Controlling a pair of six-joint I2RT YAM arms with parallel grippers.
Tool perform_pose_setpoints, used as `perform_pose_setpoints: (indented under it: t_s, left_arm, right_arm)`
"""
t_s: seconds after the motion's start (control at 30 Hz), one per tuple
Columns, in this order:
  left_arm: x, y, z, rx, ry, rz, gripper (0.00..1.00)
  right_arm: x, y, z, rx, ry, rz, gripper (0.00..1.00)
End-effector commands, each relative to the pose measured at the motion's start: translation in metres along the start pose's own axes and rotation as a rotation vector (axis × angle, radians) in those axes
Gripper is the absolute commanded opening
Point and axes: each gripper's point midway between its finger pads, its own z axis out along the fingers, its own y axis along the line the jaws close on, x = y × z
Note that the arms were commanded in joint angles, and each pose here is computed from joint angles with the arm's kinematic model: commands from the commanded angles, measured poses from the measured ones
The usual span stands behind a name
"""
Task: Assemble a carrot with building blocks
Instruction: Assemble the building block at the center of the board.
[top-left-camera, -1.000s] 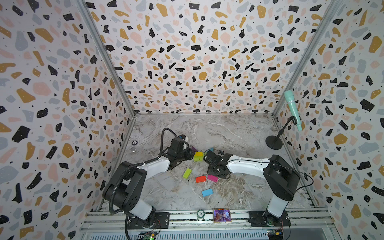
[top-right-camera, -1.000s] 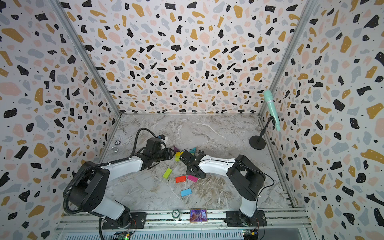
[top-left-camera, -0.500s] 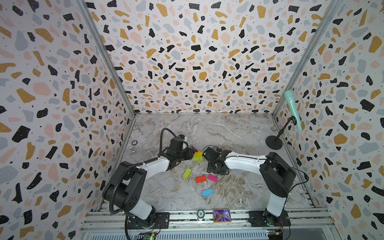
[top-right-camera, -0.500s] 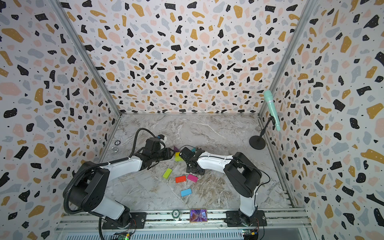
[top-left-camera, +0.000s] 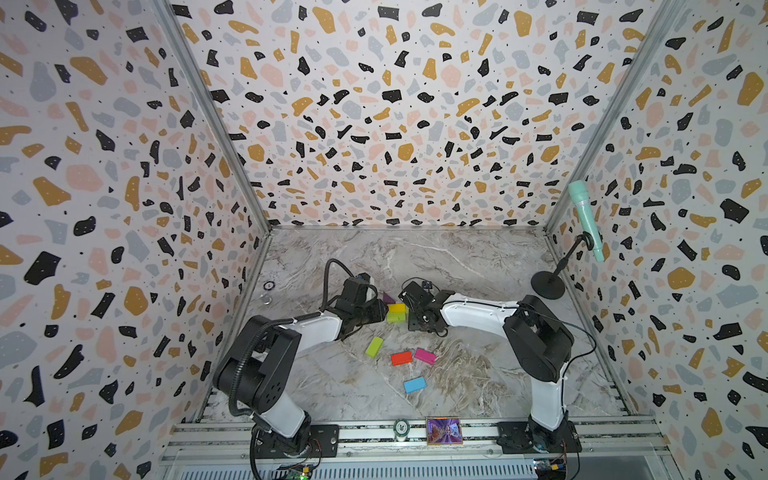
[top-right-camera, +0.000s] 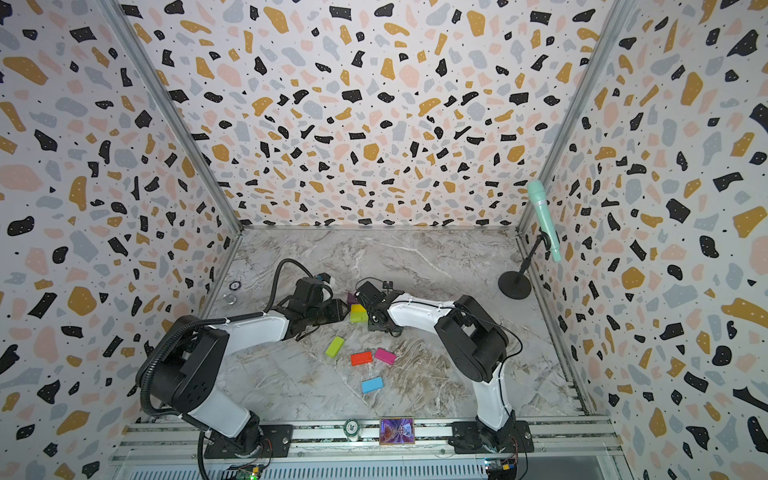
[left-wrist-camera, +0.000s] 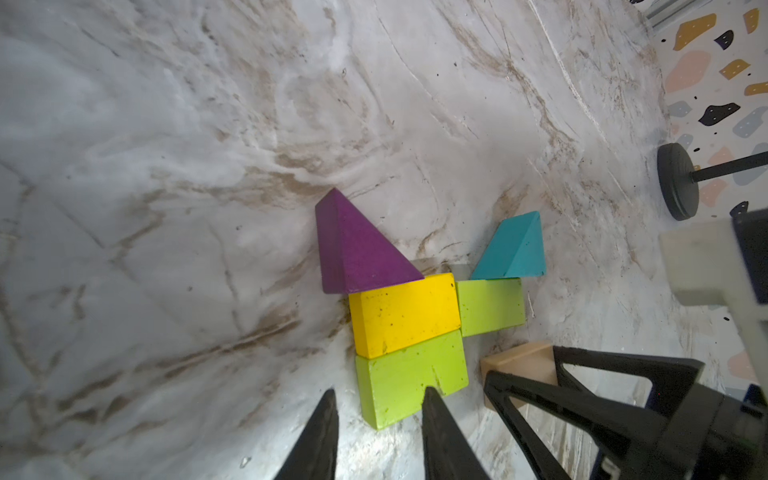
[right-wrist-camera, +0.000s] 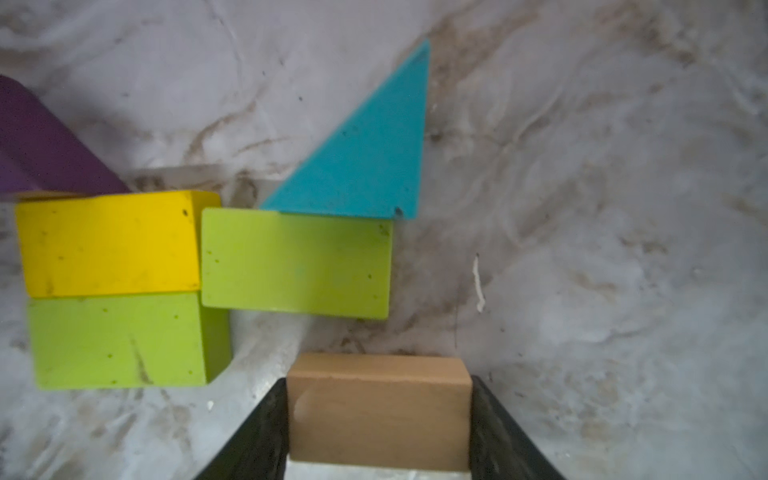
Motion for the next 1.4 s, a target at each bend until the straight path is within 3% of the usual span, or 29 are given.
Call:
perform_pose_setpoints:
  t_s: [0.0,0.37,0.57,1.37]
  left_arm:
    - [-0.007,0.0,0.002,0.005,-0.018,0.005,0.35]
    - [-0.004,0.002,0.007,0.001,-0.005,0.001,0.35]
    - [-0.002,0.003,0.008,-0.001,0.0,0.0,0.35]
    - [-0.002,0.009,-0.001,-0.05,0.002,0.003,0.34]
  right_arm:
    - [0.024,-0.018,0.027,0.075,0.09,-0.066,0.59]
    - [0.021,-0.012,0.031,0.053,0.092,-0.061,0.62]
    - [0.017,-0.009,0.026,0.042,0.081,-0.054,0.68]
    - [-0.002,-0.022,-0.051,-0.125,-0.07,0.083,0.73]
